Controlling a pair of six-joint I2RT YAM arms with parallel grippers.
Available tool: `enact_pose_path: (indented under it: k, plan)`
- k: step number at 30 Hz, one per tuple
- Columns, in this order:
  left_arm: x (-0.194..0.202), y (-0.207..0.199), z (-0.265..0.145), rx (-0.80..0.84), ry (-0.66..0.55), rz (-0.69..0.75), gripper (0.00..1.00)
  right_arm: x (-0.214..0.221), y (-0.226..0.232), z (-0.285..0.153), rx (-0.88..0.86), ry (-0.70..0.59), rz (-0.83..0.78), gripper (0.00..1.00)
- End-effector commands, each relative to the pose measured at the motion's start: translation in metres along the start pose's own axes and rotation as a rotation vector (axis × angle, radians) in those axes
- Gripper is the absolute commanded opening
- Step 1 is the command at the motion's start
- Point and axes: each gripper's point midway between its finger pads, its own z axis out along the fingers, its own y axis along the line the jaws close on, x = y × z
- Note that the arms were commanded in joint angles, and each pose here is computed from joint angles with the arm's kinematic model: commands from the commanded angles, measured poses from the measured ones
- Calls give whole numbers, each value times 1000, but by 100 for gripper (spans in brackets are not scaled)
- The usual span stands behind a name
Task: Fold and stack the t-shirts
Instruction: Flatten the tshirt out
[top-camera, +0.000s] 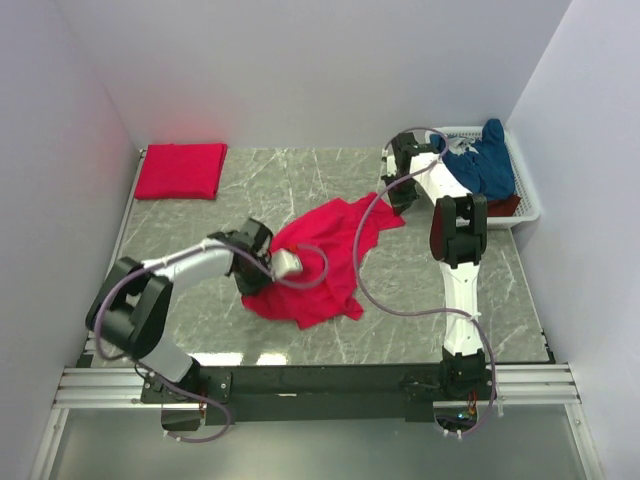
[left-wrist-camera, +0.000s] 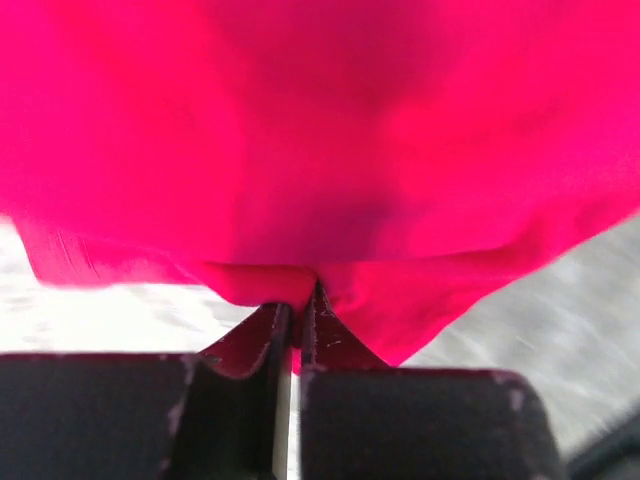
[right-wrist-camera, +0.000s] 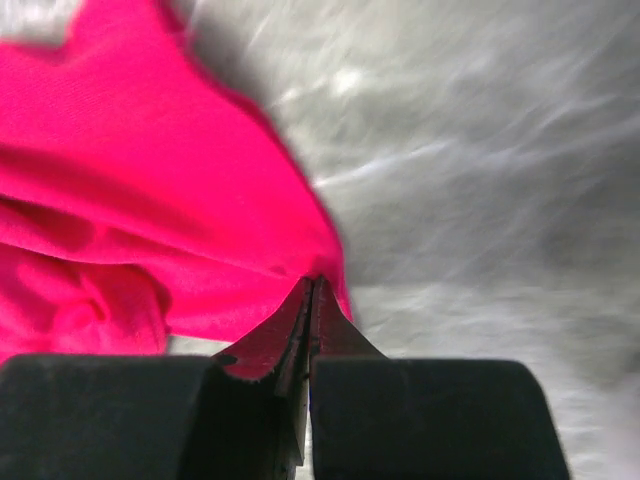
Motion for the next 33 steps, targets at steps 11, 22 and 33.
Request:
enact_pose_path:
  k: [11, 22, 33]
  plan:
    - [10, -94, -52, 136, 1, 325, 1, -111, -32, -80, 199, -428, -128, 0]
    - [-63, -177, -73, 248, -200, 429, 4, -121, 14, -123, 89, -537, -187, 0]
    - [-175, -204, -82, -25, -337, 526, 1, -77, -37, -191, 104, -588, -146, 0]
